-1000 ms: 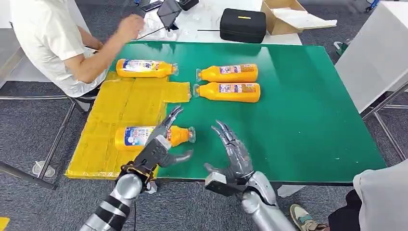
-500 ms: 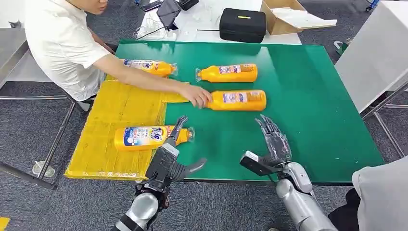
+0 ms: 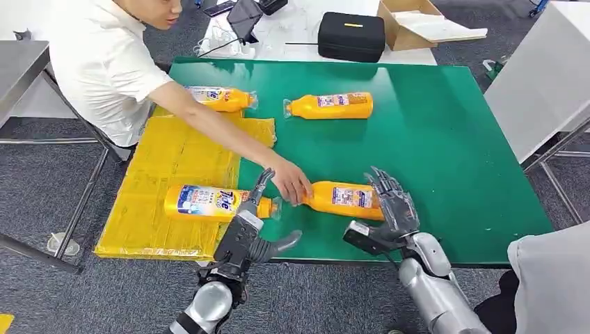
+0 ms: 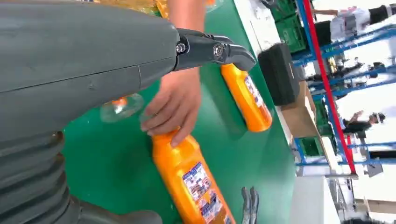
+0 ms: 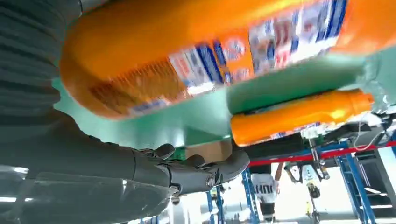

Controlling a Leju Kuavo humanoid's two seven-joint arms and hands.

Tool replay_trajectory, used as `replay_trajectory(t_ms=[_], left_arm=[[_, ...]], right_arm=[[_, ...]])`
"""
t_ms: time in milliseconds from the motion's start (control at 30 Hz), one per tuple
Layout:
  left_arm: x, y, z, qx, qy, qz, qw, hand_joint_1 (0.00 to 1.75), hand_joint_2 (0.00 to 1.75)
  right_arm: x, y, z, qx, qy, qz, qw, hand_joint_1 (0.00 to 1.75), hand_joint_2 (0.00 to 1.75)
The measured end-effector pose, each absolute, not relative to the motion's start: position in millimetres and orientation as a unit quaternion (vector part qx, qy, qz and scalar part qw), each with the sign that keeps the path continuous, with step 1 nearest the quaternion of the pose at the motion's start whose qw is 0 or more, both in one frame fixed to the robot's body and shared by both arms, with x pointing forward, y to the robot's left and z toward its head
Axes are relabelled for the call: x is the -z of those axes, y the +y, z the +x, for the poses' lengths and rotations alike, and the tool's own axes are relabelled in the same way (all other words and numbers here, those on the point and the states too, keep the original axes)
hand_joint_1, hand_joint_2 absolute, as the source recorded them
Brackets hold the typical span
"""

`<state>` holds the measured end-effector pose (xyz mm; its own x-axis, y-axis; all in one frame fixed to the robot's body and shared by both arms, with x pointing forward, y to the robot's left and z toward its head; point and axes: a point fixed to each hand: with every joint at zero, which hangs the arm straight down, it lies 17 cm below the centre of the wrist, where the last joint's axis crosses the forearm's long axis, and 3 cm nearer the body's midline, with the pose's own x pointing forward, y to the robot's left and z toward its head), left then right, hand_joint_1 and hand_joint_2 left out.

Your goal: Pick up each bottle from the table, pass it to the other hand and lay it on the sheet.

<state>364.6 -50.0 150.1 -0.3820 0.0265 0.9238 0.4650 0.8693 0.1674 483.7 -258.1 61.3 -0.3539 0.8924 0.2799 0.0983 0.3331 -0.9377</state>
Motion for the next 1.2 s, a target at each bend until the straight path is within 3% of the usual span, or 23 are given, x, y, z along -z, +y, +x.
replay_trajectory(t_ms=[667,1200], left_arm=[[-169.1,-72.4,358.0,0.206,-0.808,-0.194,0.518,0.0,1.75],[-170.5,-72.8,358.7,0.204,-0.808,-0.195,0.517,0.0,1.75]], right_arm=[[-12.8,-303.0,525.5,-0.516,-0.566,-0.34,0.546,0.0,1.75],[-6.6,-306.6,525.5,-0.523,-0.552,-0.337,0.555,0.0,1.75]])
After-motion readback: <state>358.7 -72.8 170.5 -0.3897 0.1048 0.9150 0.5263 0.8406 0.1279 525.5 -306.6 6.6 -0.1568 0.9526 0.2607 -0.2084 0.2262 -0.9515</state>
